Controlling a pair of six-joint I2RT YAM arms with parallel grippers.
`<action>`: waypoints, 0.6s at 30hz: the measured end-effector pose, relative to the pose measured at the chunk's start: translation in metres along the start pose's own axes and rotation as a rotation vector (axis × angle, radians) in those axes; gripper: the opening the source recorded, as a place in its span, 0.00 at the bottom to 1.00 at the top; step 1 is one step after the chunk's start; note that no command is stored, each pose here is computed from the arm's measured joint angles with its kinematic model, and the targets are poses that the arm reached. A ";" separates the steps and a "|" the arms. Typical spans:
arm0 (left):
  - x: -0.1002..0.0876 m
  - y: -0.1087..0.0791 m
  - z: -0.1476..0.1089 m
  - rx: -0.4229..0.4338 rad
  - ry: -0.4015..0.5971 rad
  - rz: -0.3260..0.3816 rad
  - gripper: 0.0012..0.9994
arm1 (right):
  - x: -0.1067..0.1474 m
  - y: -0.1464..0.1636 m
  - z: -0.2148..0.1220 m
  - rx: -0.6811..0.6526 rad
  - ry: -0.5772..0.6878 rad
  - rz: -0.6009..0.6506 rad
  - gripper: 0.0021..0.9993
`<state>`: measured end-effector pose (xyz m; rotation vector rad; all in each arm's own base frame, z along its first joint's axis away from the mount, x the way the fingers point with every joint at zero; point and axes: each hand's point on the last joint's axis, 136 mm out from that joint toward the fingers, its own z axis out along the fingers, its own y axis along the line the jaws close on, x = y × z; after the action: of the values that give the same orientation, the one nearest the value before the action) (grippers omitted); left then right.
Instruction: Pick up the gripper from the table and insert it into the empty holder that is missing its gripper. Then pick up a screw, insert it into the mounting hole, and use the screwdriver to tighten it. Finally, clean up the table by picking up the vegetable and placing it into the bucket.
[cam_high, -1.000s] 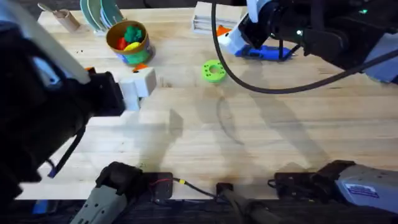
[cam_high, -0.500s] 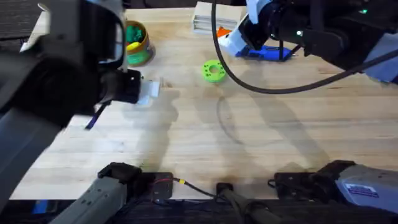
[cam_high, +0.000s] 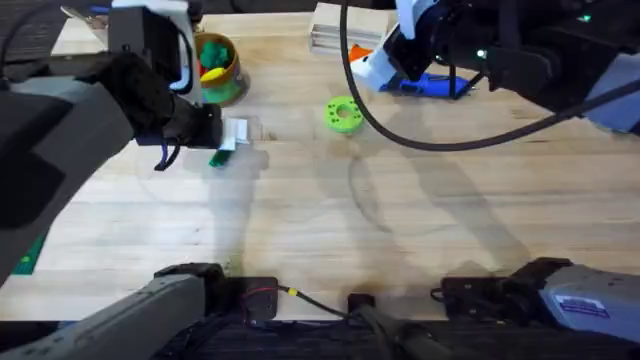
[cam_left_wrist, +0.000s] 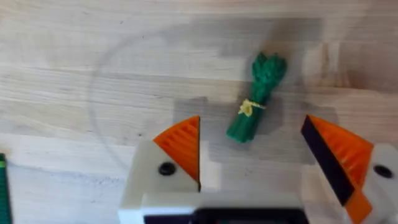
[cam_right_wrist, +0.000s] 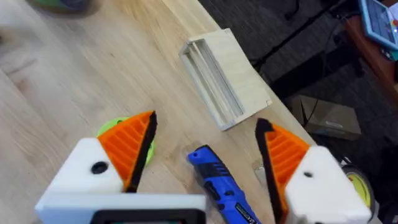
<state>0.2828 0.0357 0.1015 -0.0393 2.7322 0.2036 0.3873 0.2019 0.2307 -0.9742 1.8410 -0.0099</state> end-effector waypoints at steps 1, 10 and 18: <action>0.001 0.002 0.006 0.010 0.006 -0.016 0.99 | 0.000 0.000 0.000 0.000 0.001 0.000 0.99; -0.006 0.002 0.035 0.059 0.009 -0.054 0.99 | 0.000 0.000 0.000 0.000 0.000 0.000 0.99; 0.009 -0.010 0.070 0.107 0.117 -0.048 0.99 | 0.000 0.000 0.000 0.000 0.000 0.000 0.99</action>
<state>0.3018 0.0358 0.0332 -0.0892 2.8509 0.0425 0.3873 0.2019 0.2306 -0.9744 1.8412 -0.0101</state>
